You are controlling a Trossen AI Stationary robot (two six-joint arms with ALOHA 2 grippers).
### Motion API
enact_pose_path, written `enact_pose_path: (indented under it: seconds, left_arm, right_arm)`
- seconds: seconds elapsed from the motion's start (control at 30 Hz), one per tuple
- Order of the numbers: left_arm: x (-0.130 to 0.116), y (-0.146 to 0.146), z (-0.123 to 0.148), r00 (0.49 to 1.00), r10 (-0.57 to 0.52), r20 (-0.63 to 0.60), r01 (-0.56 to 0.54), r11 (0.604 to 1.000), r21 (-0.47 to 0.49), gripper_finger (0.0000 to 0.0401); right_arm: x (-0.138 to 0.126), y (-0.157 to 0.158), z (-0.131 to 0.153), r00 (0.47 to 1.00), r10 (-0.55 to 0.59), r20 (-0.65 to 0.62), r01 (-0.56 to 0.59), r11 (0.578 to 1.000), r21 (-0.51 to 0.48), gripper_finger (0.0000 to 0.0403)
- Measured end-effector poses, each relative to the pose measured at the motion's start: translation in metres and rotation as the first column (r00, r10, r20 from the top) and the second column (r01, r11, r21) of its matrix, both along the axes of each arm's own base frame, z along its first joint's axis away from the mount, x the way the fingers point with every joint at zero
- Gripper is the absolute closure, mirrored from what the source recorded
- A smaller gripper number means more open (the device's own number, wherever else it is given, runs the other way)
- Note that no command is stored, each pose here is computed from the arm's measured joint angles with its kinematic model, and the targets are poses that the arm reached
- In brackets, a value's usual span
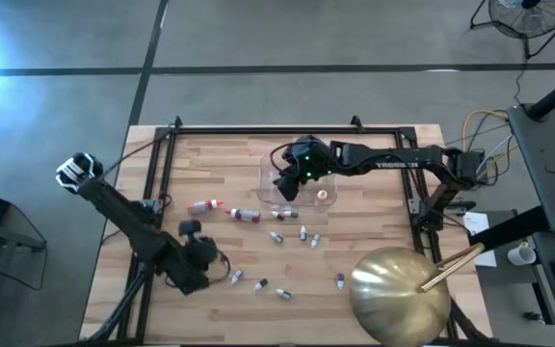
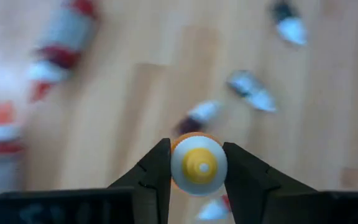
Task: Pick & Place food coloring
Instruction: Put the large yellow food coloring bottle in the transparent bin
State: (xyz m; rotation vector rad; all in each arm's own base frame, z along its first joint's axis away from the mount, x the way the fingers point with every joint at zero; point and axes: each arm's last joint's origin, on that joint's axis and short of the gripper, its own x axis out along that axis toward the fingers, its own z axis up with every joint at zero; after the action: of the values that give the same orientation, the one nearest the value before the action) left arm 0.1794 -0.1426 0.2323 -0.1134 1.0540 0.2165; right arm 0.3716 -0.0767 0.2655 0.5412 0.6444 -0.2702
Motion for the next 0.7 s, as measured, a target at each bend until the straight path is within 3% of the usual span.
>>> enact_pose_path:
  seconds: [0.17,0.37,0.57,0.7]
  left_arm:
    - [-0.013,0.043,0.037,0.972,0.169,0.164,-0.171,0.985,-0.004,0.0308]
    - [-0.020,0.097,0.076,0.859,0.310,0.408,-0.329,0.944,-0.025,0.0308]
    - [-0.002,0.135,0.094,0.798,0.264,0.542,-0.342,0.939,0.046,0.0302]
    - [0.025,0.162,0.093,0.818,0.151,0.555,-0.263,0.956,0.128,0.0302]
  right_arm:
    - [-0.012,0.002,0.028,0.997,-0.006,0.083,0.011,0.998,-0.062,0.0211]
    - [-0.036,0.002,0.067,0.975,-0.127,0.185,0.163,0.968,-0.192,0.0211]
    - [-0.057,0.006,0.094,0.949,-0.164,0.271,0.221,0.955,-0.196,0.0211]
    - [-0.064,0.007,0.102,0.931,-0.203,0.303,0.260,0.952,-0.162,0.0211]
